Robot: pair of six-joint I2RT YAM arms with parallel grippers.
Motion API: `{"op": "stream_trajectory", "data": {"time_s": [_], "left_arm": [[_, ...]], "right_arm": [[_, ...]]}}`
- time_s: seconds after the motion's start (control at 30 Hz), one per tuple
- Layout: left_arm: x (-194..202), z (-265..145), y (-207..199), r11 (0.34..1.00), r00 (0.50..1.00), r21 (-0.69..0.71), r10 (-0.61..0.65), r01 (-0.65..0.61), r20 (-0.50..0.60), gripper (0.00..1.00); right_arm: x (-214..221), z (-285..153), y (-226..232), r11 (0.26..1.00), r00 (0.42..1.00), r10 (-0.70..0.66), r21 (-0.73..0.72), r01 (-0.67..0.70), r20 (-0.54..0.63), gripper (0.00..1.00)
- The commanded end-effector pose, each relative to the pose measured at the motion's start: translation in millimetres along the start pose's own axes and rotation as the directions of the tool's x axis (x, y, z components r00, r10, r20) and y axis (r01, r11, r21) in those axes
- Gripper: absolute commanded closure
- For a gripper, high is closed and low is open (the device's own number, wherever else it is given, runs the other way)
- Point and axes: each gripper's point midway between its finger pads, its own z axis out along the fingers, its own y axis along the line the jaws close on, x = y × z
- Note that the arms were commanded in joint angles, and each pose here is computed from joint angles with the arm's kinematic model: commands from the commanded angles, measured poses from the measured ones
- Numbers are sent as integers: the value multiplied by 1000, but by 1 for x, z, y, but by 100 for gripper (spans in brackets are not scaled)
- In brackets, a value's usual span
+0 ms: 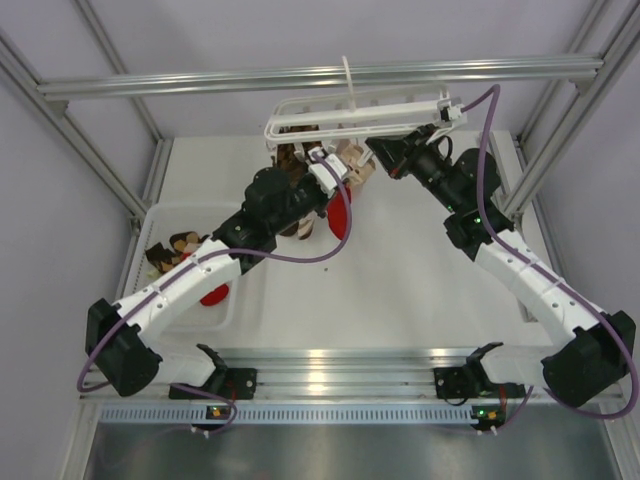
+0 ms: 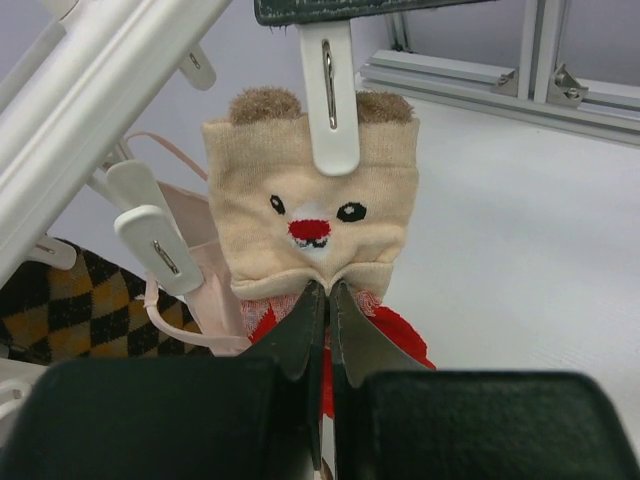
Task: Clip the socks to the hanger
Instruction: Clamp the sock onto the hanger.
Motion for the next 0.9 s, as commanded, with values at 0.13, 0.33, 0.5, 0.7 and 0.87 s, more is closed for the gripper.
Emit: {"op": "stream_trajectory", "data": {"time_s": [0.13,0.33,0.5,0.7,0.87], "left_arm": [[-58,6,10,1000,986,-28,-2,7,166,100],[-66,6,6,1000,984,-9,-11,13,180,100],[-63,4,5,1000,986,-9,-16,18,168,100],[-47,-3,3,998,991,-22,-64,67,120,100],[-30,-15,4,991,991,-57,-122,125,56,100]], "right_arm": [[-1,2,2,1000,1000,8,-14,-9,-27,100],[-1,2,1,1000,1000,4,-12,-5,-31,89],[-4,2,2,1000,1000,3,-18,-3,-23,69],[-9,-4,6,999,1000,-19,-36,18,-19,51],[-5,-18,13,998,999,-26,-59,24,-41,33]]}}
